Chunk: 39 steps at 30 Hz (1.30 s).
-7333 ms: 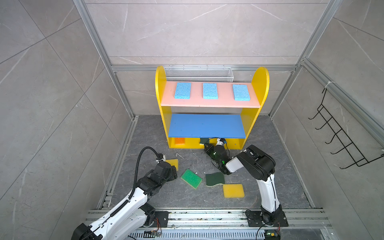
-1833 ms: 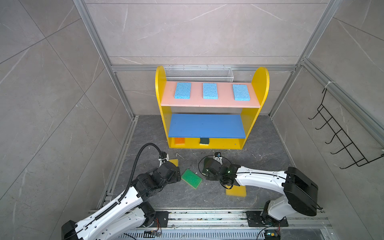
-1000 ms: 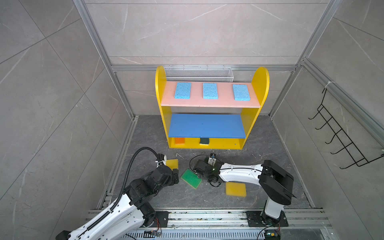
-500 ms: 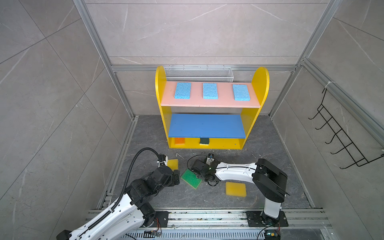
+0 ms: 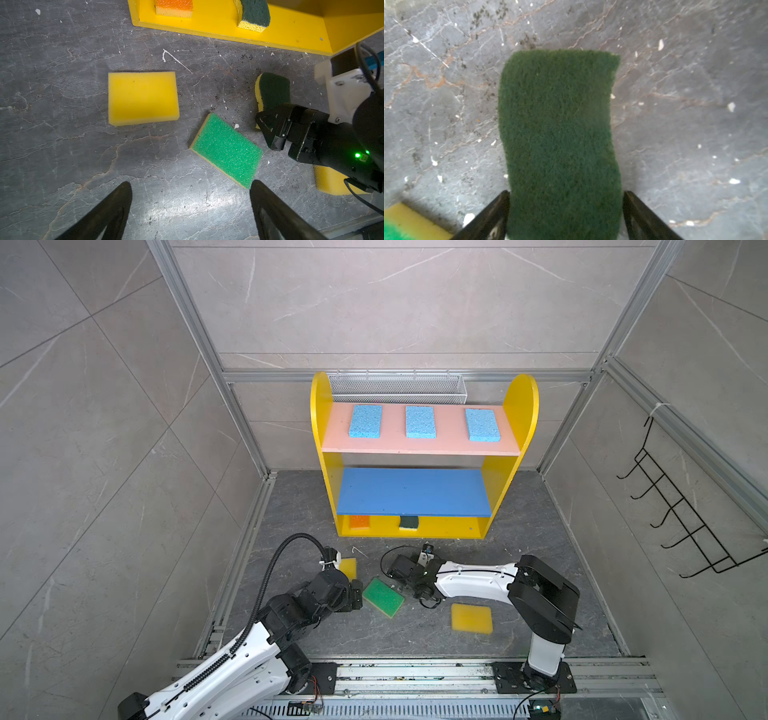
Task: Place and organize the cleaning sponges onto the shelf
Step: 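Close the right gripper on the dark-green scrub sponge and lift it, then carry the dark-green scrub sponge with the right gripper into the lower compartment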
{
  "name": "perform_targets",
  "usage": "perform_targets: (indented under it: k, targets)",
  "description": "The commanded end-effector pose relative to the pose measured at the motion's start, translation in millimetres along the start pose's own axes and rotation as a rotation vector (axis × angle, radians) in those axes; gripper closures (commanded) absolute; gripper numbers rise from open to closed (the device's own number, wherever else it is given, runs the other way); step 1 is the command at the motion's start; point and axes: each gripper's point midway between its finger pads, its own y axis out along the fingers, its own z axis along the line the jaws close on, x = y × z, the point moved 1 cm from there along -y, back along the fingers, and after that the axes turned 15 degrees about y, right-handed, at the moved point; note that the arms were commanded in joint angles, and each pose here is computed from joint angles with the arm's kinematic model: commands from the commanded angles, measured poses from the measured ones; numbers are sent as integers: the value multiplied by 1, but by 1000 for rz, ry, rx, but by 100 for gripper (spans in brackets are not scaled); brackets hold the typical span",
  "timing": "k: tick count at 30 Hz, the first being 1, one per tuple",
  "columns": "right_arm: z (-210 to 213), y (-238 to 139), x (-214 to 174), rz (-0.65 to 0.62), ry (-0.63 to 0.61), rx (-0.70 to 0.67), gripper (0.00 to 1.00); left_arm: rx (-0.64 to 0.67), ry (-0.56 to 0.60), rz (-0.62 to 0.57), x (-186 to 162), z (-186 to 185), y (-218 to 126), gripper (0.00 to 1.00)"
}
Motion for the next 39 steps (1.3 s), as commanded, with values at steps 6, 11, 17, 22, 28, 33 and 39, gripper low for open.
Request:
perform_targets:
  k: [6, 11, 17, 22, 28, 33, 39]
  targets:
    - [-22, 1, 2, 19, -40, 6, 24, -1, -12, -10, 7, -3, 3, 9]
    - [-41, -3, 11, -4, -18, 32, 32, -6, -35, -14, 9, -4, 1, 10]
    - [-53, -18, 29, -58, -77, 82, 38, 8, -49, -4, 10, -3, 2, 10]
    - [-60, -38, 50, -122, -114, 164, 37, 9, -58, 7, 13, -6, 6, 10]
    - [-67, -49, 79, -168, -155, 211, 36, 20, -67, 5, 15, -5, 6, 10]
    - [-70, -44, 96, -199, -157, 208, 36, 44, -71, -14, 20, 0, 1, 10]
    - [-80, -25, 119, -192, -69, 202, 36, 65, -82, -26, 21, 4, -1, 11]
